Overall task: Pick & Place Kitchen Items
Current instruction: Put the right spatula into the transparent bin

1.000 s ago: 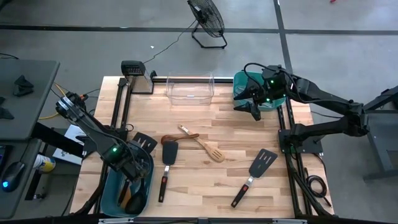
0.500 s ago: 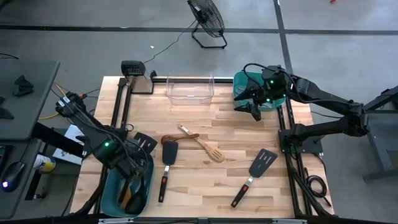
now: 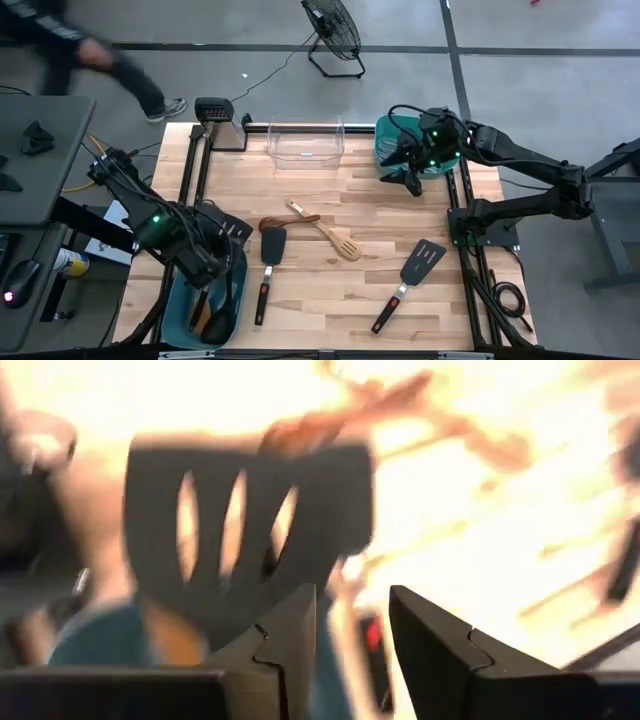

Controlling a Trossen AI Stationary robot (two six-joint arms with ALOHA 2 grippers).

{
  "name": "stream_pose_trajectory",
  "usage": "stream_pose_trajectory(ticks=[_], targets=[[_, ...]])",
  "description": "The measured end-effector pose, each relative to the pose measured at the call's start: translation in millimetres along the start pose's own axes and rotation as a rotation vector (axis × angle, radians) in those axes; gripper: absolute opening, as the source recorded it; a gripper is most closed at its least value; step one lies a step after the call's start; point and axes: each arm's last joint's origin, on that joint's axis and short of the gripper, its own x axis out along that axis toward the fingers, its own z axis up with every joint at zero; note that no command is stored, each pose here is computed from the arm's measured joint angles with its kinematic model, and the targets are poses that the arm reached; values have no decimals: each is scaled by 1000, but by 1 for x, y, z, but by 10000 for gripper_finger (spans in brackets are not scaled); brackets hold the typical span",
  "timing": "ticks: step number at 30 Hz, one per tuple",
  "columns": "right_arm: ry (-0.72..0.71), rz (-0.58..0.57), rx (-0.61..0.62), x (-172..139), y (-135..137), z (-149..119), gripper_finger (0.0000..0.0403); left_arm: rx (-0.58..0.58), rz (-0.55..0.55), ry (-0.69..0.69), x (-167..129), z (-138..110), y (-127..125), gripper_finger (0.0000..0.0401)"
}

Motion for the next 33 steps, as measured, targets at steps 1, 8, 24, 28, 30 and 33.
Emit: stream_pose_trajectory(ticks=[1,8,24,28,30,33], targets=[[10,-1,12,0,0,-1,227,13,-24,-47,-1,2,-1,127],[130,-5,65,-1,0,-13,227,116,-137,-326,-7,11,-6,127],[443,-209,553,-4,16,-46,227,413,70,-605,12,67,-21,127],[461,-327,701,-2,30,-52,227,525,109,-579,17,81,-28,127],[454,-370,761,-1,39,-55,227,583,122,-582,19,87,-31,127],[433,-415,825,1,54,-59,227,657,146,-592,22,97,-35,127]])
